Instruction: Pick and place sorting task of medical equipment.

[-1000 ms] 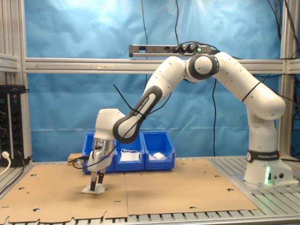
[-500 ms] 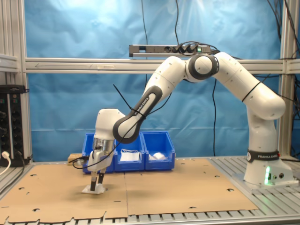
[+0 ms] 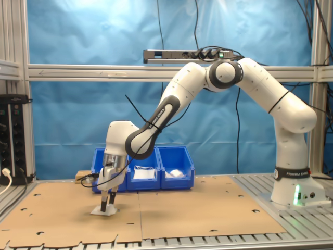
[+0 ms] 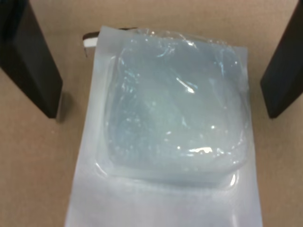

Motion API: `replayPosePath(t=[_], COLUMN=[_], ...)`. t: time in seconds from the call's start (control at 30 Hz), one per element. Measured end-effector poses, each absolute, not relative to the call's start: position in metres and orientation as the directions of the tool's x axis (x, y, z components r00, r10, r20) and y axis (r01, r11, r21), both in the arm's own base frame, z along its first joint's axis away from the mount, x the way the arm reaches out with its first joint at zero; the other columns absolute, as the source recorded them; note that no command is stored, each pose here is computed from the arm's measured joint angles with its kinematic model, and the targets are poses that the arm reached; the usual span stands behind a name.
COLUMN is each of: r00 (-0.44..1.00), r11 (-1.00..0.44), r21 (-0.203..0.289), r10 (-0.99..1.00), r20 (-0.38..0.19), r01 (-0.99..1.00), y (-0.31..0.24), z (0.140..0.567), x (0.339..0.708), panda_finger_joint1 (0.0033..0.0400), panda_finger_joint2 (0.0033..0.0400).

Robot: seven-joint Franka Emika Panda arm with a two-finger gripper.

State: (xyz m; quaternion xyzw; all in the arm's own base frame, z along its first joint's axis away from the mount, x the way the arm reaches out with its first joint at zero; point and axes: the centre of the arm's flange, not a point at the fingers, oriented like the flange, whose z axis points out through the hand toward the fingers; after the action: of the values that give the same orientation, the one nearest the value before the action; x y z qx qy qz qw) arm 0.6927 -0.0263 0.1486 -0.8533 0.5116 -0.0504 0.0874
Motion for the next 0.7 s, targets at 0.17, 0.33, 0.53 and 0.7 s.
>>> replayPosePath(t=[0.17,0.33,0.53,0.7], r00=[0.471,0.471,0.471,0.471], r11=[-0.461,-0.461,-0.461,-0.461], r21=[-0.2,-0.2,-0.2,-0.202], r10=[-0.882,-0.882,-0.882,-0.882], r20=[-0.003,-0.003,-0.003,-0.002], r01=[-0.865,-0.865,-0.865,-0.864], y=[-0.0267,-0.0268,-0.0268,-0.0268], z=[0.1485,0.1485,0.1485,0.1489], x=[0.6926,0.6926,0.6926,0.6928], panda_finger_joint1=[0.04,0.036,0.0266,0.0144], panda_finger_joint2=[0.04,0.036,0.0266,0.0144])
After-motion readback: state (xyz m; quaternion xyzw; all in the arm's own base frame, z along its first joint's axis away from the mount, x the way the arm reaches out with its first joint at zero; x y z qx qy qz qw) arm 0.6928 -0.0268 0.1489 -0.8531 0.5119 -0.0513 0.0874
